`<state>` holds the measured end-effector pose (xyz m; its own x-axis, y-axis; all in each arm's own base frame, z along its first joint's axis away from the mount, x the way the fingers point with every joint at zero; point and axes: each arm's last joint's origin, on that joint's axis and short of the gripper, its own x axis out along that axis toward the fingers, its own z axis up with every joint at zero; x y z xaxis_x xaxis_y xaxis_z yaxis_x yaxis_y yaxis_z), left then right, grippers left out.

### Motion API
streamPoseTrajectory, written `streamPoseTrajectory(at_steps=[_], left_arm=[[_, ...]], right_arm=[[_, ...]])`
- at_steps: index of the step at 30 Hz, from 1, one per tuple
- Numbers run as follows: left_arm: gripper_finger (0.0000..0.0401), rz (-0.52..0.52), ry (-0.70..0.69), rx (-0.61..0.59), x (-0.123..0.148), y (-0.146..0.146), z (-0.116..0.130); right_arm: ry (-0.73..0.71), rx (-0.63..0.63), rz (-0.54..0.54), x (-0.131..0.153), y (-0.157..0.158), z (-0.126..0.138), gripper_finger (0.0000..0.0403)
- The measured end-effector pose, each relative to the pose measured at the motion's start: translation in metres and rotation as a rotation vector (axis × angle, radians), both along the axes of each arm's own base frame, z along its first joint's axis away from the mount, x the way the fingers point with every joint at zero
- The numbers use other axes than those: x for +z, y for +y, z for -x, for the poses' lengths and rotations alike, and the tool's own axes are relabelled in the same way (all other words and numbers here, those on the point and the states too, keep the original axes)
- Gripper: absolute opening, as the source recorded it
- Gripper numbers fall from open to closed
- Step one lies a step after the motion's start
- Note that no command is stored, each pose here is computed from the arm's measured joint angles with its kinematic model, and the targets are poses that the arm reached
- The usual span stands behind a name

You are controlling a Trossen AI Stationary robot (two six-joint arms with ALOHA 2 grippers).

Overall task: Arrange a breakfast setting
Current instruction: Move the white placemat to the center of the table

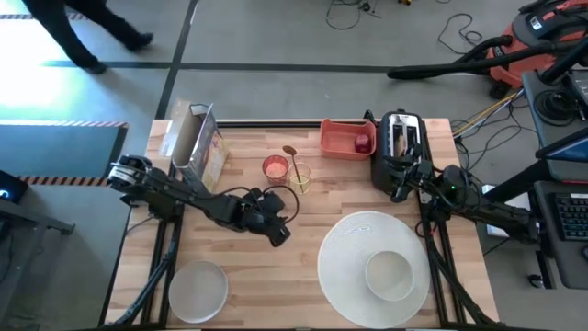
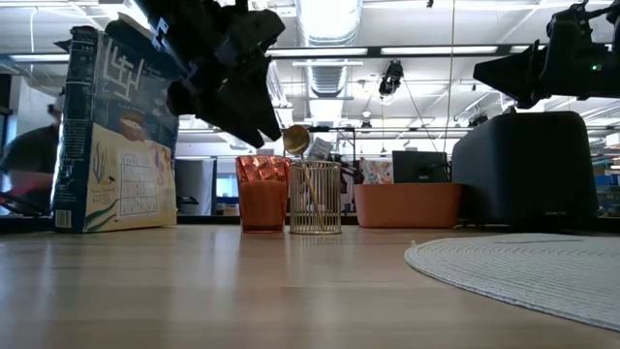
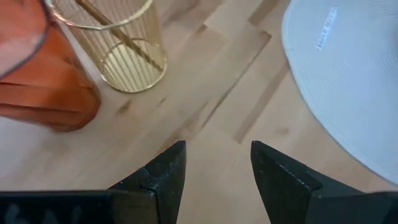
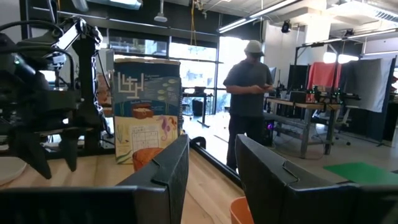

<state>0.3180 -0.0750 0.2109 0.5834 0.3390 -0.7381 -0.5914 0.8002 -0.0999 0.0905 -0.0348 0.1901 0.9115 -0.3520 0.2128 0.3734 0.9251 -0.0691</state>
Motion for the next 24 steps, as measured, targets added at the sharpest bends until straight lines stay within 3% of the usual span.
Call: streamPoseTrajectory(at_steps=[9,13,19,24], left_arm=[[0.0164,0.0,0.135,0.13,-0.002,0.027,0.013],[0.0164,0.046,0.148,0.194,-0.002,0.038,0.015],[0.0164,0.205,0.184,0.142,-0.003,0.041,0.013],[0.0164,0.195,0.179,0.061,-0.002,0.04,0.01]], right_arm=[[0.0,0.0,0.0,0.0,0.0,0.0,0.0123],[0.0,0.0,0.0,0.0,0.0,0.0,0.0123],[0.0,0.0,0.0,0.0,0.0,0.0,0.0123],[0.0,0.0,0.0,0.0,0.0,0.0,0.0123]])
